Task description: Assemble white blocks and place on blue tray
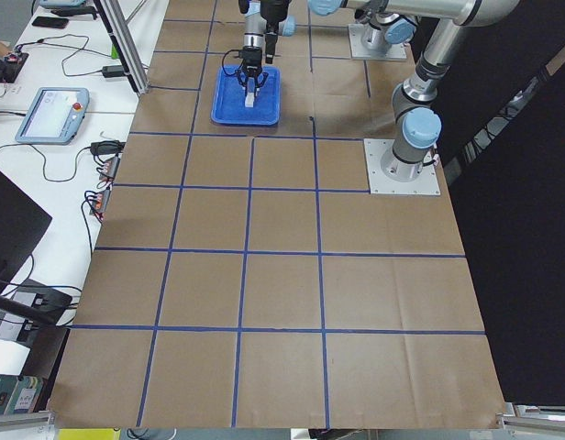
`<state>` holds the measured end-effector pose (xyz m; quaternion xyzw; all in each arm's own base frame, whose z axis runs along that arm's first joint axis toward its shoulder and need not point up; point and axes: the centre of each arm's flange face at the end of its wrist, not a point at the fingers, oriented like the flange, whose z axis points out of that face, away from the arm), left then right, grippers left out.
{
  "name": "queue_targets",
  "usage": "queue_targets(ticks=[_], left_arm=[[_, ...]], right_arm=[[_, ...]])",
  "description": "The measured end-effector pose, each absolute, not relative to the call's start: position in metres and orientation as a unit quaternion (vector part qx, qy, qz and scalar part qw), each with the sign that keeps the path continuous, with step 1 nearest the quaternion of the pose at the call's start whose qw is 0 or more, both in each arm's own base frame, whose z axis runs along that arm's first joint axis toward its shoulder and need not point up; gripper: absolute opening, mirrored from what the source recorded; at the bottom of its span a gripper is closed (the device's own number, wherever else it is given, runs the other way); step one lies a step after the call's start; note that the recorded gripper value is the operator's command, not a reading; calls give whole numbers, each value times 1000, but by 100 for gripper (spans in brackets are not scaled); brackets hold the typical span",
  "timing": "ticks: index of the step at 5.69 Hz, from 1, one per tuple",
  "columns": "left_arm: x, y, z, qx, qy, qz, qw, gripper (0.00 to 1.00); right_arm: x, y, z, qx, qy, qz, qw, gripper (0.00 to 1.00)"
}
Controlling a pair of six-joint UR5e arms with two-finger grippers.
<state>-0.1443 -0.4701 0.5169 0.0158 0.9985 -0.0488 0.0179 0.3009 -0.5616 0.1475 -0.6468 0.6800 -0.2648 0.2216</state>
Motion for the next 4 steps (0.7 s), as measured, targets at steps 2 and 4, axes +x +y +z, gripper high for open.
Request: queue_targets(ticks=[2,4], left_arm=[[-146,-470,517,17,998,-49,18,99],[-146,-470,517,16,998,-51,17,99]], right_arm=[[301,-563,149,-647,679,-268,221,20],[301,-562,148,-647,679,-267,222,21]])
